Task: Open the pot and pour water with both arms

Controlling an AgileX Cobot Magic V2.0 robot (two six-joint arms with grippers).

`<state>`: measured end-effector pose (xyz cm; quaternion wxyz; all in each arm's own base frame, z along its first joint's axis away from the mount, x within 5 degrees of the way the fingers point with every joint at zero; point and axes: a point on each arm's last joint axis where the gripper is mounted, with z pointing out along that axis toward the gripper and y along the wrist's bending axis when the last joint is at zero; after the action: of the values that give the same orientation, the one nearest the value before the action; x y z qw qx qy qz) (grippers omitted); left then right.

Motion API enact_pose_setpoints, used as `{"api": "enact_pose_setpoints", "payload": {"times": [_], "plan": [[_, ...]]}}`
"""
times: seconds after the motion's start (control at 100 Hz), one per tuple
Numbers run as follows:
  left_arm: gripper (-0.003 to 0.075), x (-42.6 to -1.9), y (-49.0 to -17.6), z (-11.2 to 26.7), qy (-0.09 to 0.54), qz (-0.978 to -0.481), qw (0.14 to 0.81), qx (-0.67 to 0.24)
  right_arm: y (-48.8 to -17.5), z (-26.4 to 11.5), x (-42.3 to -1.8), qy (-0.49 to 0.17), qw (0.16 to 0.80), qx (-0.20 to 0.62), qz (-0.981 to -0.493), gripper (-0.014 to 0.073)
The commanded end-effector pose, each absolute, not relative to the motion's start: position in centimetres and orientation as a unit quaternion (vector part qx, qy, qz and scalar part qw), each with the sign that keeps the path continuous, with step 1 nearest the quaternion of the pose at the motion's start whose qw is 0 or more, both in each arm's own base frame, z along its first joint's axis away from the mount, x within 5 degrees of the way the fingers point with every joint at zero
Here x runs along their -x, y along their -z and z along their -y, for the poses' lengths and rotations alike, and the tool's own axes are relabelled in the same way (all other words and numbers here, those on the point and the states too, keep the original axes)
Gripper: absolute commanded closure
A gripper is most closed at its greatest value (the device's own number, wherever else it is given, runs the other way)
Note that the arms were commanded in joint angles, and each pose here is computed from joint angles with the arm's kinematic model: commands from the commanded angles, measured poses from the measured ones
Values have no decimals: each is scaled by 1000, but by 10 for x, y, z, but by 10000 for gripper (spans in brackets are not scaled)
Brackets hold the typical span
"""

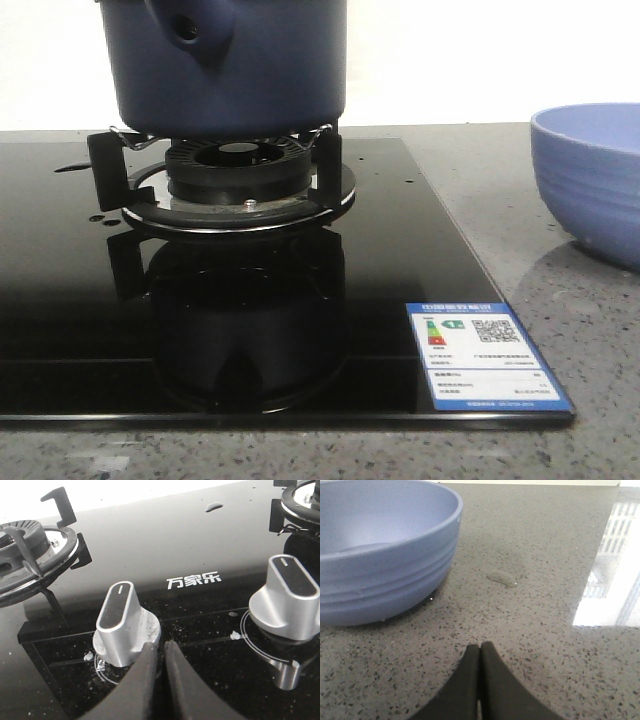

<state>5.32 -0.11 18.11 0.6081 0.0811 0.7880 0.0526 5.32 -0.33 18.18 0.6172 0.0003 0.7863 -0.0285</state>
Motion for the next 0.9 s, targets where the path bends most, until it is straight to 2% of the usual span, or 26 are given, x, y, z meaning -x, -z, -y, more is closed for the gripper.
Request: {"api": "enact_pose_setpoints", "payload": {"times": [0.0,0.71,0.8,0.89], "plan": [[741,-53,-175,2,-44,-782,617,-73,-175,4,-53,36,619,0,-784,659],[741,-53,-175,2,-44,-782,617,-73,-177,4,-54,38,626,2,-779,659],[741,-53,-176,2,-45,-782,618,-74,-179,4,-54,39,636,4,-771,659],[741,-54,-179,1,-60,-771,629,-82,-187,3,-55,32,673,2,-739,659]]}}
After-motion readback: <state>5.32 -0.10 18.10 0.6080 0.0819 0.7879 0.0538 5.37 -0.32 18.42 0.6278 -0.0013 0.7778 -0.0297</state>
